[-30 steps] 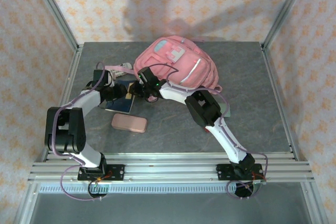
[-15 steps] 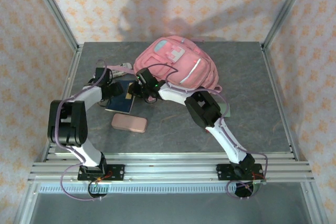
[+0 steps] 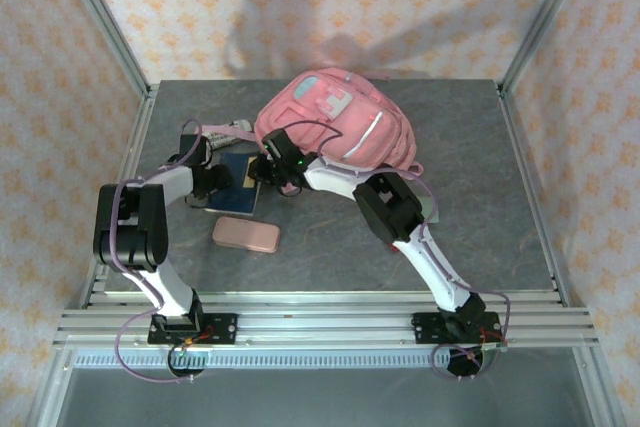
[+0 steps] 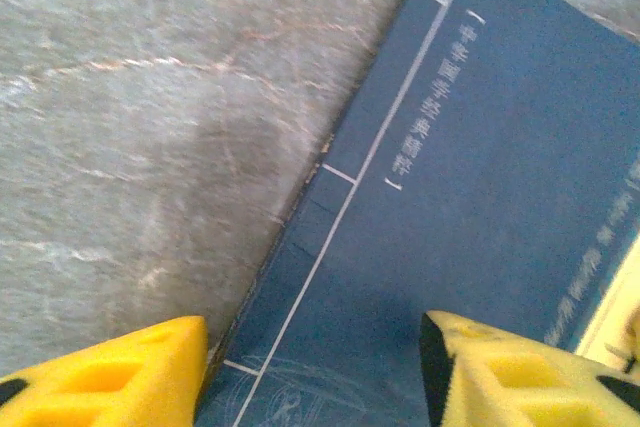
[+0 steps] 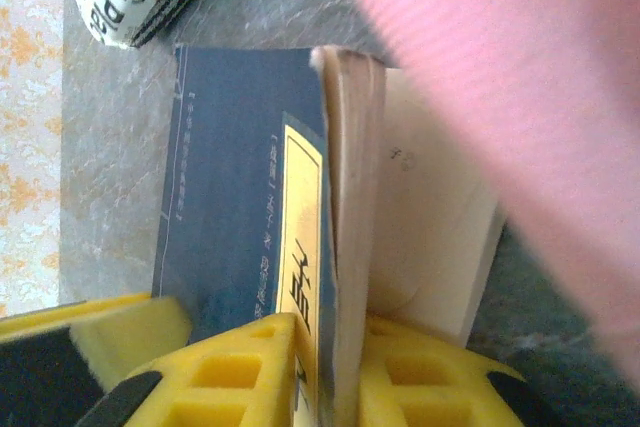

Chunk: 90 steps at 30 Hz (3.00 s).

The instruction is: Pack books, pencil case, and school supplies into a backpack

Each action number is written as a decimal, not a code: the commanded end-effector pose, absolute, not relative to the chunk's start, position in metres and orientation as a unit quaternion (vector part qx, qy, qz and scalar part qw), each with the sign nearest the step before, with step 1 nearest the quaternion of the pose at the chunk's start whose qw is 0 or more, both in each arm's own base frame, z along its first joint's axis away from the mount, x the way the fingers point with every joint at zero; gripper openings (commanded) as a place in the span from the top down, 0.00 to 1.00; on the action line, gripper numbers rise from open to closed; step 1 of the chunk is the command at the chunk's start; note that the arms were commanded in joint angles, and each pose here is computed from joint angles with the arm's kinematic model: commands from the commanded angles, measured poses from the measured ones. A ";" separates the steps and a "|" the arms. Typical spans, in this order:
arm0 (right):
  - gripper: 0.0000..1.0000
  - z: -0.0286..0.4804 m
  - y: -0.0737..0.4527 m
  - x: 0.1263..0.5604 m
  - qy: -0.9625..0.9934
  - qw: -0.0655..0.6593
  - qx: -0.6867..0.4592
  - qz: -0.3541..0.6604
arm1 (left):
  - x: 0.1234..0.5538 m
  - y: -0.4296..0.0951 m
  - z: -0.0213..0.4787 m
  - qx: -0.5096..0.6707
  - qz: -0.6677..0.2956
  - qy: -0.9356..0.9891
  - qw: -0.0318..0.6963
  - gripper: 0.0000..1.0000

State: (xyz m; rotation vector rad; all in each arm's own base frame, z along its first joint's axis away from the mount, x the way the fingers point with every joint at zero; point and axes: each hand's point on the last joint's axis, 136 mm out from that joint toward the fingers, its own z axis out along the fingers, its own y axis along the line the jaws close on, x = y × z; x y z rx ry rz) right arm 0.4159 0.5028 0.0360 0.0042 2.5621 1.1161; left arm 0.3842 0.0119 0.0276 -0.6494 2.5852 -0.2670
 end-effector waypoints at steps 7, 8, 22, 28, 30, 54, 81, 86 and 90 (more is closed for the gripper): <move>0.81 -0.047 0.470 0.388 0.948 0.106 0.022 0.298 | 0.400 -0.043 0.095 -0.184 -0.253 0.903 0.295 0.48; 0.81 -0.048 0.470 0.388 0.949 0.105 0.023 0.298 | 0.401 -0.045 0.096 -0.185 -0.259 0.900 0.298 0.49; 0.80 -0.050 0.469 0.387 0.948 0.105 0.027 0.299 | 0.388 -0.042 0.069 -0.202 -0.244 0.911 0.264 0.63; 0.81 -0.050 0.464 0.388 0.952 0.112 0.026 0.284 | 0.385 0.003 0.074 -0.242 -0.122 0.915 0.300 0.35; 0.81 -0.048 0.459 0.390 0.954 0.119 0.026 0.273 | 0.384 0.015 0.077 -0.252 -0.090 0.913 0.308 0.33; 0.82 -0.057 0.454 0.391 0.959 0.122 0.022 0.256 | 0.389 -0.044 0.052 -0.196 -0.243 0.918 0.245 0.40; 0.82 -0.067 0.449 0.389 0.959 0.113 0.034 0.259 | 0.402 -0.076 0.105 -0.207 -0.399 0.840 0.305 0.66; 0.82 -0.066 0.449 0.389 0.958 0.113 0.035 0.260 | 0.401 -0.080 0.106 -0.213 -0.426 0.824 0.307 0.73; 0.82 -0.066 0.448 0.388 0.959 0.112 0.035 0.260 | 0.399 -0.080 0.099 -0.216 -0.421 0.829 0.298 0.76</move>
